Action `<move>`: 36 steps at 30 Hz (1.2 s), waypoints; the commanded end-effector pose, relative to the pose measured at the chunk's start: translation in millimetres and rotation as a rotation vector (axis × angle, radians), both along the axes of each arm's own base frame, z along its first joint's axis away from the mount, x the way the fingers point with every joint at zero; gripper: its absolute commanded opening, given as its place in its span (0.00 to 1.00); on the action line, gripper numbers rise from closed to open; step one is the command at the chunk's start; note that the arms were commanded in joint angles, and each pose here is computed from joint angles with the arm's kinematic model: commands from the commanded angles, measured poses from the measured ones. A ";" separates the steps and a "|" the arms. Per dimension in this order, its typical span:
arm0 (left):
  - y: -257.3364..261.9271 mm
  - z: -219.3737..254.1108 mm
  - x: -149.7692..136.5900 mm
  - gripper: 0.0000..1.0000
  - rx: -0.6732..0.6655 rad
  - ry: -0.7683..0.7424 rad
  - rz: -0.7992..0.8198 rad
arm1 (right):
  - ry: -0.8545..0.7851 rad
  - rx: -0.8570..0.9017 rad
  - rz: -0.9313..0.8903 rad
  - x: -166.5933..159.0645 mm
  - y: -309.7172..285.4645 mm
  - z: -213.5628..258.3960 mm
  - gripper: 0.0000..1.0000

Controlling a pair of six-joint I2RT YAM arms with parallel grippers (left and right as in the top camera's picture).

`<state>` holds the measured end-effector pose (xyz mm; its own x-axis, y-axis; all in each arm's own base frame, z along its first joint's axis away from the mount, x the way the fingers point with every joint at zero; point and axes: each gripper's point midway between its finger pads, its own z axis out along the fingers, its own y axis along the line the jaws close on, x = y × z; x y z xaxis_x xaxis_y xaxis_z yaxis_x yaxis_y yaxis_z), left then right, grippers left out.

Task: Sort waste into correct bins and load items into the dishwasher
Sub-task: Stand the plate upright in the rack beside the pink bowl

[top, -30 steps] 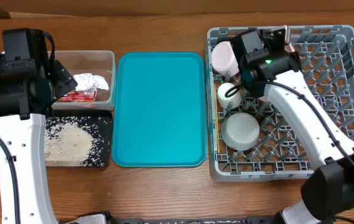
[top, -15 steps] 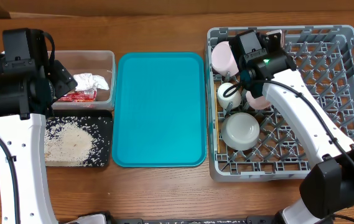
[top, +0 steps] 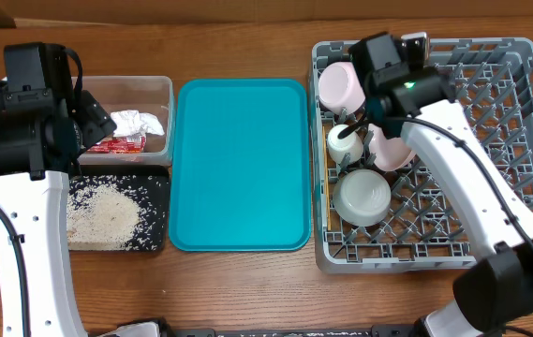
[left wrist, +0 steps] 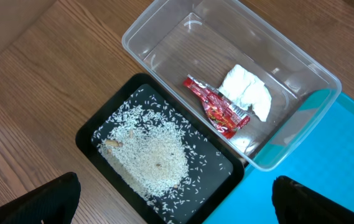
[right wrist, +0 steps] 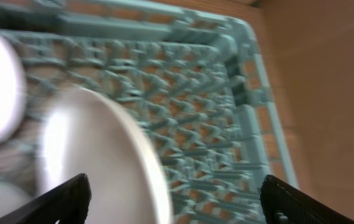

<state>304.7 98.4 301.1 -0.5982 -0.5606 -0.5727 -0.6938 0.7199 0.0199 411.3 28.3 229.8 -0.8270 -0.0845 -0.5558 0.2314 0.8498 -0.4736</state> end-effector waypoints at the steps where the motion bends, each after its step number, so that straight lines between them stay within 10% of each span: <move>1: -0.4 4.9 1.5 1.00 0.004 -0.012 -0.009 | -0.065 0.369 0.183 -3.1 58.2 35.2 0.89; 8: -0.5 4.8 1.5 1.00 0.004 -0.012 -0.010 | 0.011 0.735 0.420 -16.6 131.9 41.5 1.00; 36: -0.4 5.0 1.6 1.00 0.004 -0.012 -0.009 | 0.016 0.741 0.423 -17.4 132.8 40.3 1.00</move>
